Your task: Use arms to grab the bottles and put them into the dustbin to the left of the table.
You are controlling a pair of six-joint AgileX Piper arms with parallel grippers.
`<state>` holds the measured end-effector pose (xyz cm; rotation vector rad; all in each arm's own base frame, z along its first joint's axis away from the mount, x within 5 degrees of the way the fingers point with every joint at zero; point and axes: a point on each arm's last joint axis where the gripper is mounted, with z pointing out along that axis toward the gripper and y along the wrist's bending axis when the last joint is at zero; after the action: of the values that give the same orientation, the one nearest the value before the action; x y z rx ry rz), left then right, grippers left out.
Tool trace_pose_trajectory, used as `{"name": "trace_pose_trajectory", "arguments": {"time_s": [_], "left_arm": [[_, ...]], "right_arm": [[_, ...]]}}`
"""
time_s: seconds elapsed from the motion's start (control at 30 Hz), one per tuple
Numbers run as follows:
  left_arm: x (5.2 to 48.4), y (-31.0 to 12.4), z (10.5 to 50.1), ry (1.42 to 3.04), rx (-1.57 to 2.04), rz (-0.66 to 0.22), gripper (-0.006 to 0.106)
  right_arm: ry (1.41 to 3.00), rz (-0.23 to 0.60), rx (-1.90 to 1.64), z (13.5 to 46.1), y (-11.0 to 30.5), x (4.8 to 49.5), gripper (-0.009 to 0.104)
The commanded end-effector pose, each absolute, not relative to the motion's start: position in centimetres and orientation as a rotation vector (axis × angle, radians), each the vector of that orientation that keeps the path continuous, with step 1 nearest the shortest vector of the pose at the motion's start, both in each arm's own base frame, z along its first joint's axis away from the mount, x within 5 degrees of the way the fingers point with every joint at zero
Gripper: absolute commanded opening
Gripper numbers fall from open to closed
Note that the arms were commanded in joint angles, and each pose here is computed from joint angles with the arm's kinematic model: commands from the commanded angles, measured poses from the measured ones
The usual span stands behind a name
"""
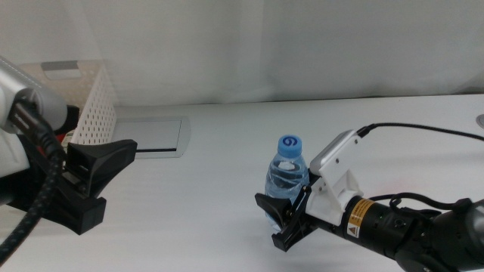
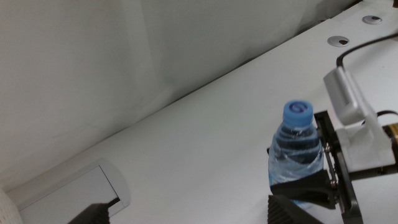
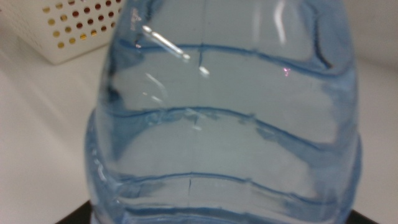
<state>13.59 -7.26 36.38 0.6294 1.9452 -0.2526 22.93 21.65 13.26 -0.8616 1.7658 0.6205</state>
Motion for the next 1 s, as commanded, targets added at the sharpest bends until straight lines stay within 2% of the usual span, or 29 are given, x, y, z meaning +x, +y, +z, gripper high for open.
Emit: {"name": "trace_pose_trajectory", "arguments": {"time_s": [0.0, 0.17, 0.33, 0.37, 0.4, 0.47, 0.5, 0.57, 0.6, 0.63, 0.83, 0.97], "left_arm": [[13.6, -7.4, 36.4, 1.938, 0.619, -0.269, 0.069], [13.6, -7.4, 36.4, 1.938, 0.619, -0.269, 0.069], [13.6, -7.4, 36.4, 1.938, 0.619, -0.269, 0.069], [13.6, -7.4, 36.4, 1.938, 0.619, -0.269, 0.069], [13.6, -7.4, 36.4, 1.938, 0.619, -0.269, 0.069], [13.6, -7.4, 36.4, 1.938, 0.619, -0.269, 0.069], [13.6, -7.4, 36.4, 1.938, 0.619, -0.269, 0.069], [13.6, -7.4, 36.4, 1.937, 0.621, -0.268, 0.069], [13.6, -7.4, 36.4, 1.937, 0.621, -0.267, 0.069], [13.6, -7.4, 36.4, 1.936, 0.623, -0.266, 0.069], [13.6, -7.4, 36.4, 1.936, 0.624, -0.264, 0.069], [13.6, -7.4, 36.4, 1.936, 0.624, -0.264, 0.069]], "right_arm": [[1.704, 0.655, -0.832, 13.4, 22.1, 23.2, -0.003], [1.748, 0.65, -0.846, 11.9, 22.1, 23.2, -0.003], [1.75, 0.65, -0.846, 11.8, 22.1, 23.2, -0.003], [1.768, 0.645, -0.85, 11.6, 22.1, 23.2, 0.0], [1.765, 0.651, -0.867, 11.6, 22.1, 23.1, 0.021], [1.765, 0.651, -0.867, 11.6, 22.1, 23.1, 0.04], [1.767, 0.653, -0.864, 11.6, 22.1, 23.1, 0.066], [1.791, 0.665, -0.813, 11.6, 22.0, 23.3, 0.085], [1.805, 0.671, -0.792, 11.6, 22.0, 23.3, 0.091], [1.815, 0.669, -0.787, 11.5, 21.9, 23.3, 0.094], [1.819, 0.666, -0.787, 11.7, 21.9, 23.3, 0.094], [1.85, 0.629, -0.802, 12.9, 21.6, 23.2, 0.094]]}}
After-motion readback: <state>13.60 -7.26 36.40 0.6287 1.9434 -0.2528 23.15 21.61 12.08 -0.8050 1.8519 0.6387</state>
